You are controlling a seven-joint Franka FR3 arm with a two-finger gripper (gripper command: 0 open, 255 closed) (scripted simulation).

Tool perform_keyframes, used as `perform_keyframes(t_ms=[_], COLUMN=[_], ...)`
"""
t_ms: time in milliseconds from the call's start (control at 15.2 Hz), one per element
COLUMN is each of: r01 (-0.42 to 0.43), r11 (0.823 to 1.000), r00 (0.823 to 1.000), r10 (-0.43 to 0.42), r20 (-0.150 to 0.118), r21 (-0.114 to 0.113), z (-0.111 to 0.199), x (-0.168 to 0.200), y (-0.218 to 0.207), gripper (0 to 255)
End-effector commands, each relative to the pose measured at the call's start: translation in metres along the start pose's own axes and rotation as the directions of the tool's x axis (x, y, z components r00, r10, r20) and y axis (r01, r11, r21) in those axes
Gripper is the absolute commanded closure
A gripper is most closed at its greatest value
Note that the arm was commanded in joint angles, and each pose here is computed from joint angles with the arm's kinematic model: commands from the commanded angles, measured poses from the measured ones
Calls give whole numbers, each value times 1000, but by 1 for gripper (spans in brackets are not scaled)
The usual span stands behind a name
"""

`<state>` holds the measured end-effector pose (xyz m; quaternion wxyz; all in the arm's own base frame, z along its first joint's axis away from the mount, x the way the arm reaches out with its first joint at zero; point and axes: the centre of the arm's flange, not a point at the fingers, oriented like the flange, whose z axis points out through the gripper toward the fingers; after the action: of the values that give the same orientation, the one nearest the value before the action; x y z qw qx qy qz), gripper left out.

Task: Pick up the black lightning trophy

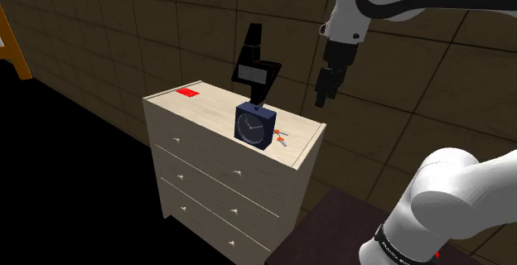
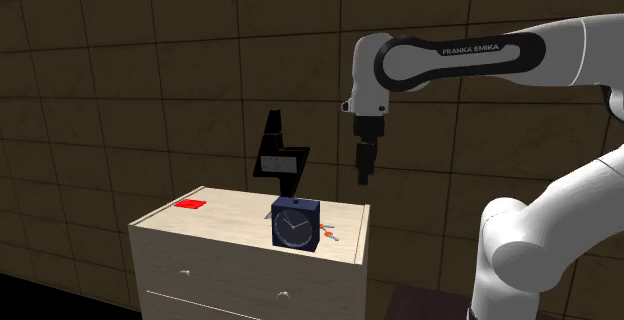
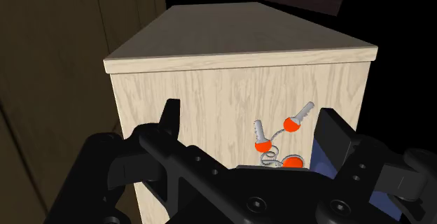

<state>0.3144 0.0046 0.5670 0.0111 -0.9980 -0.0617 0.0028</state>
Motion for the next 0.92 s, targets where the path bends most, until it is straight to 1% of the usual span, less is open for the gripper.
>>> perform_keyframes(t_ms=[0, 858], r01=[0, -37], r11=[1000, 999], r00=[1000, 999], r10=[0, 37], r20=[0, -4], r21=[0, -26], z=[0, -74], x=[0, 151], y=[0, -34], gripper=[0, 0])
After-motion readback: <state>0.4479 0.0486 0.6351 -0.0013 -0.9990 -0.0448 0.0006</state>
